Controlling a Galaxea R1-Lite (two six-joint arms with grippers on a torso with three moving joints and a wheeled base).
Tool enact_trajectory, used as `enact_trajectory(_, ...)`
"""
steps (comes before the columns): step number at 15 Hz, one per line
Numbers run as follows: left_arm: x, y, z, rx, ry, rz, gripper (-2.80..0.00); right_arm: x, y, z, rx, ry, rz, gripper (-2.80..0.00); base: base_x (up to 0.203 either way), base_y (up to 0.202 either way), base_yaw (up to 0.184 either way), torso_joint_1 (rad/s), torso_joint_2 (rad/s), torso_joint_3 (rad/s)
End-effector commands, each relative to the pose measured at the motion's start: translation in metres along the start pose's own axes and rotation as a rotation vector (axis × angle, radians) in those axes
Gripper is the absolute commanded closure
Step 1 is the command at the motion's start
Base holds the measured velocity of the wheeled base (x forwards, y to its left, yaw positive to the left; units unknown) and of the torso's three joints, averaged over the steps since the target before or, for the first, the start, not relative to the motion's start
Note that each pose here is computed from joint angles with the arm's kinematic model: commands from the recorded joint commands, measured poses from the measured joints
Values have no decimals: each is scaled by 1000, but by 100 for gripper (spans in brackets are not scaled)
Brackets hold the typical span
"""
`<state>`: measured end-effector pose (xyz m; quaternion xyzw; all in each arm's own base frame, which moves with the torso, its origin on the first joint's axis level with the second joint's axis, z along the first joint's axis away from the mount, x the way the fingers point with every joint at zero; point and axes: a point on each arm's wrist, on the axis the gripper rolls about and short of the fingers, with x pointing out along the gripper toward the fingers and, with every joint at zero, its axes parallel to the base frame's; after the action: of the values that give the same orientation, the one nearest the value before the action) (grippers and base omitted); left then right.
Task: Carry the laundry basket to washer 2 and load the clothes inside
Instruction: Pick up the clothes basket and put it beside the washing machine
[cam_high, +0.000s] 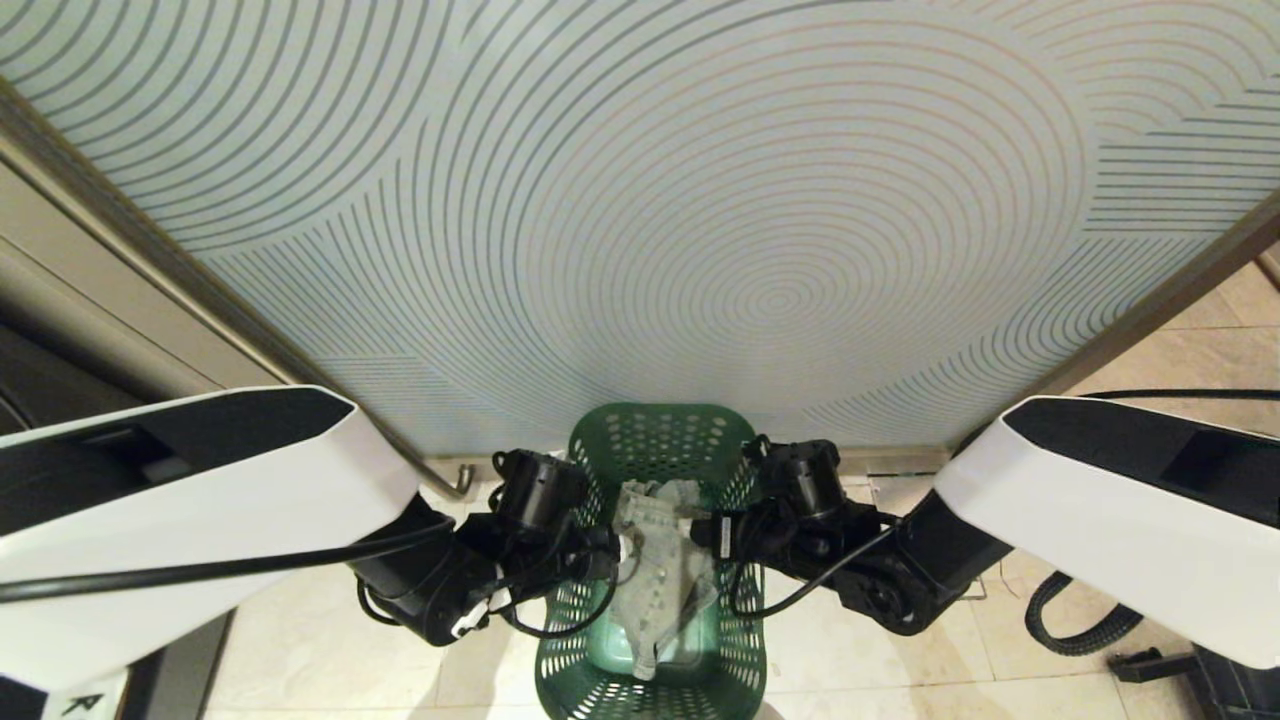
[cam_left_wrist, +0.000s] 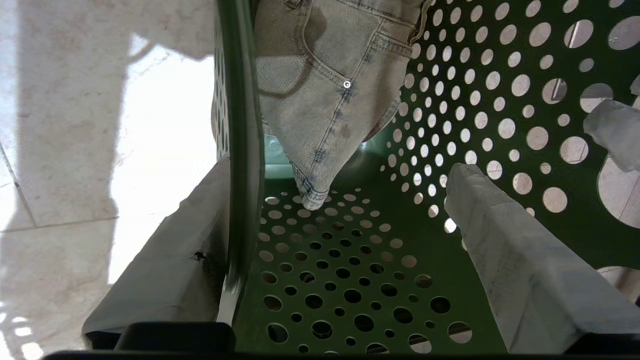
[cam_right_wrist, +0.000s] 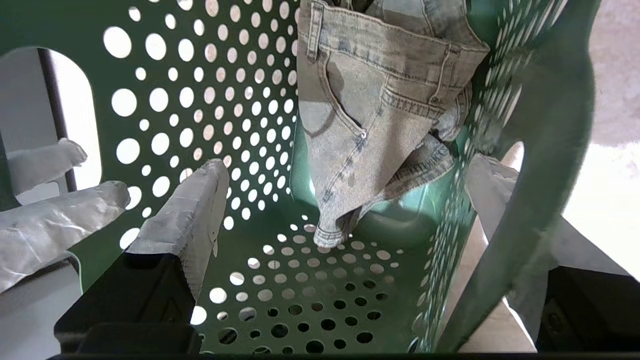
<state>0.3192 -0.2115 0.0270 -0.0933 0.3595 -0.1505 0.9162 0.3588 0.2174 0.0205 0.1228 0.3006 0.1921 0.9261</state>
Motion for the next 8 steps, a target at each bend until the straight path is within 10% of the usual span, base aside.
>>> enact_trajectory(1, 1, -1, 0, -2, -2, -6, -280, 2, -1, -3, 2, 4, -1, -280, 0, 0, 0, 0, 0, 0)
enact_trajectory(8, 7, -2, -3, 2, 5, -3, -280, -2, 13, 21, 2, -71, 46, -280, 0, 0, 0, 0, 0, 0)
